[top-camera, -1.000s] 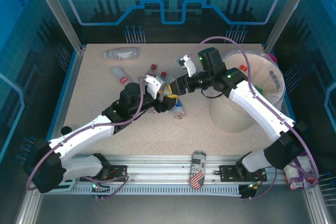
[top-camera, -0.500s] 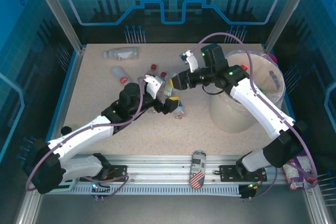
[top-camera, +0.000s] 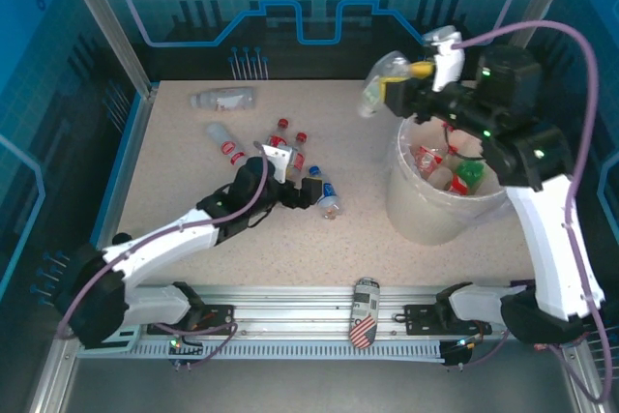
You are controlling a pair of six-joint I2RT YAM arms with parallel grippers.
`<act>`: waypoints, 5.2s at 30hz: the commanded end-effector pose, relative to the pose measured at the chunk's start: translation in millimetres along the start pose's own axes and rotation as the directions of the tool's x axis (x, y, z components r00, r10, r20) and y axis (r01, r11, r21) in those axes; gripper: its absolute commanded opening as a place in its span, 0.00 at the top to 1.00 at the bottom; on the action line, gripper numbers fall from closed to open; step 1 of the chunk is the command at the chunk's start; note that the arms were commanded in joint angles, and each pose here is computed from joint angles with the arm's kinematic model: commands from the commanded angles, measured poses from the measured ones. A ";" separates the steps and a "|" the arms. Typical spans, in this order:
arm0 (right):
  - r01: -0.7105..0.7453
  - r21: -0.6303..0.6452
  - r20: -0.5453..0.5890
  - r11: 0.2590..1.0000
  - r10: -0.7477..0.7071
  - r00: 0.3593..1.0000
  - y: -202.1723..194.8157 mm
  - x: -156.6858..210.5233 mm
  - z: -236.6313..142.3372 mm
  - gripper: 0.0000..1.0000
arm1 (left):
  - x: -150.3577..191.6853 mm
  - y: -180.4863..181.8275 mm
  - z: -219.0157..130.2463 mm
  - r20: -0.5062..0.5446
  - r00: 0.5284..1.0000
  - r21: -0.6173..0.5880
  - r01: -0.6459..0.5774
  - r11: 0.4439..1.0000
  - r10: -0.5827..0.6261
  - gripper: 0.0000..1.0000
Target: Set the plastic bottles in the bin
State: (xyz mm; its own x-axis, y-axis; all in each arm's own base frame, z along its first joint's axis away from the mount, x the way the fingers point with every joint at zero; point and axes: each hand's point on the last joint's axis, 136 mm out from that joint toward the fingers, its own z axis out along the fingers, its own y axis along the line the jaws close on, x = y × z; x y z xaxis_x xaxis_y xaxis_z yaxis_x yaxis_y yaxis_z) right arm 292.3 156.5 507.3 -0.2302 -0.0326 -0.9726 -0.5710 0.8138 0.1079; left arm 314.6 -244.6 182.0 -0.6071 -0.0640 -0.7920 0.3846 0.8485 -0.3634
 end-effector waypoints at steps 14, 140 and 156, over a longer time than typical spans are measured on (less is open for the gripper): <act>0.098 0.649 -0.289 0.755 0.125 0.949 -126.2 74.4 -97.5 0.61 | 44.6 12.2 64.5 -0.241 0.936 -0.310 0.177 0.934 -0.258 0.04; -0.118 0.022 -0.292 0.993 0.119 0.949 -13.1 120.4 23.9 0.02 | 93.0 39.5 -22.3 -0.242 0.946 -0.373 0.113 0.921 -0.214 0.03; -0.136 0.045 -0.317 0.990 0.144 0.937 -16.9 136.6 26.1 0.02 | 143.2 58.9 -5.7 -0.346 0.921 -0.423 0.017 0.906 -0.179 0.01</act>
State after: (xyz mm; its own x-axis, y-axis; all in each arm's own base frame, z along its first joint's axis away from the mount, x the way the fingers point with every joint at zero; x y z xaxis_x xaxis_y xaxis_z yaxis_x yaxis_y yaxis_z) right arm 295.1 154.2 366.7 -0.5569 -0.0970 -0.8249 -0.4995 0.8326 0.2394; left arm 240.2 -196.2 45.4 -0.8766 -0.0526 -0.4783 0.0201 0.9891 -0.1457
